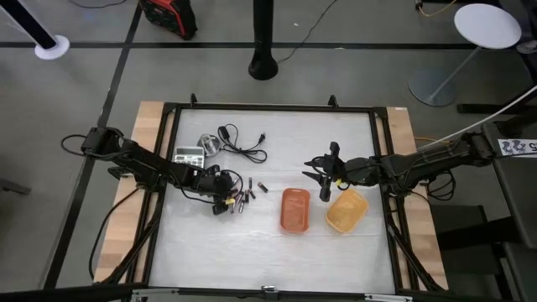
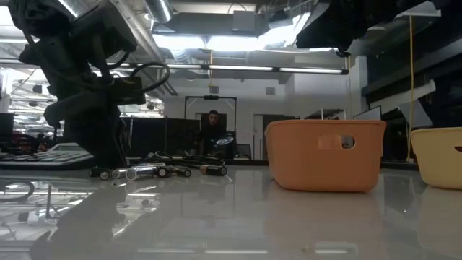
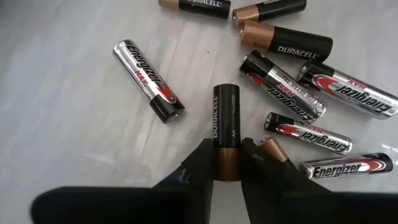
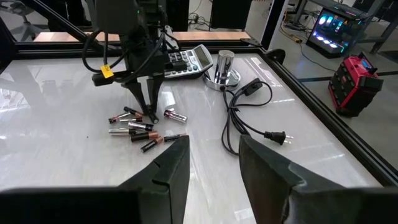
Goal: Sort batteries
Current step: Put the black battery into the orange bin
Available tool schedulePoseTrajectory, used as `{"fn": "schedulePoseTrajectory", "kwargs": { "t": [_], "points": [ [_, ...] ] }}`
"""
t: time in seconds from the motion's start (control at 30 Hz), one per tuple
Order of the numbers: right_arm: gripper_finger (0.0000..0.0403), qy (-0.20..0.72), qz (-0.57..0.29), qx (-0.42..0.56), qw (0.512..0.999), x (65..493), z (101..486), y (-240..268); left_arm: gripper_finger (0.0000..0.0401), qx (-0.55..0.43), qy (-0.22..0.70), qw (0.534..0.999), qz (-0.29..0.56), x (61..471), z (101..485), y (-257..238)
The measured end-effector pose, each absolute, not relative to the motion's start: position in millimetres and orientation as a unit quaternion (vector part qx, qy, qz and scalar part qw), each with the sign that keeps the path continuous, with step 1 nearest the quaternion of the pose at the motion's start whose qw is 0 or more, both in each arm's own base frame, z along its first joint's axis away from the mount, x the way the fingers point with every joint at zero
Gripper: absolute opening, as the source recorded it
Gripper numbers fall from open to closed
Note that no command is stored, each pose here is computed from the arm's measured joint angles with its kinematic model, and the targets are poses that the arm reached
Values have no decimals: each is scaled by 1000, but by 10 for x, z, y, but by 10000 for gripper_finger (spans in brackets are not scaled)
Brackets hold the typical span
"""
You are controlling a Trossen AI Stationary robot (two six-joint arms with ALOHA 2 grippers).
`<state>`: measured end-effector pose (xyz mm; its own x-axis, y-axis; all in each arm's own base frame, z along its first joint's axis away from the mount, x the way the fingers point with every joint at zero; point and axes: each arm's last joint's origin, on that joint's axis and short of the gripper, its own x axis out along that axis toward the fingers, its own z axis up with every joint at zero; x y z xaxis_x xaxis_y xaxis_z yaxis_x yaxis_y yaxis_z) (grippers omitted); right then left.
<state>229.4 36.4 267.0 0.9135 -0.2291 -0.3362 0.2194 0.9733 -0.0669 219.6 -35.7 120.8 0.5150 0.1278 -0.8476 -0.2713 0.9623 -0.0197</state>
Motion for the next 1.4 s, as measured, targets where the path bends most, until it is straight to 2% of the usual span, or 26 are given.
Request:
{"fn": "schedulePoseTrajectory", "kwargs": {
  "t": [0.07,0.47,0.63,0.83,1.17,1.4],
  "points": [
    [134,173,-115,-14,978,2294,2670,364,38,-77,478,867,115,2198,1209,-358],
    [134,173,-115,-14,978,2293,2671,364,50,-120,462,869,131,2211,1235,-341],
    [134,173,-114,-15,978,2293,2671,364,43,-137,425,886,123,2254,1319,-338],
    [134,174,-113,-25,978,2293,2672,364,50,-160,346,918,106,2350,1485,-353],
    [134,174,-112,-29,978,2292,2671,364,51,-189,138,971,53,2628,1776,-403],
    [134,175,-114,-38,977,2291,2672,362,56,-164,115,979,35,3077,1716,-487]
  ]
}}
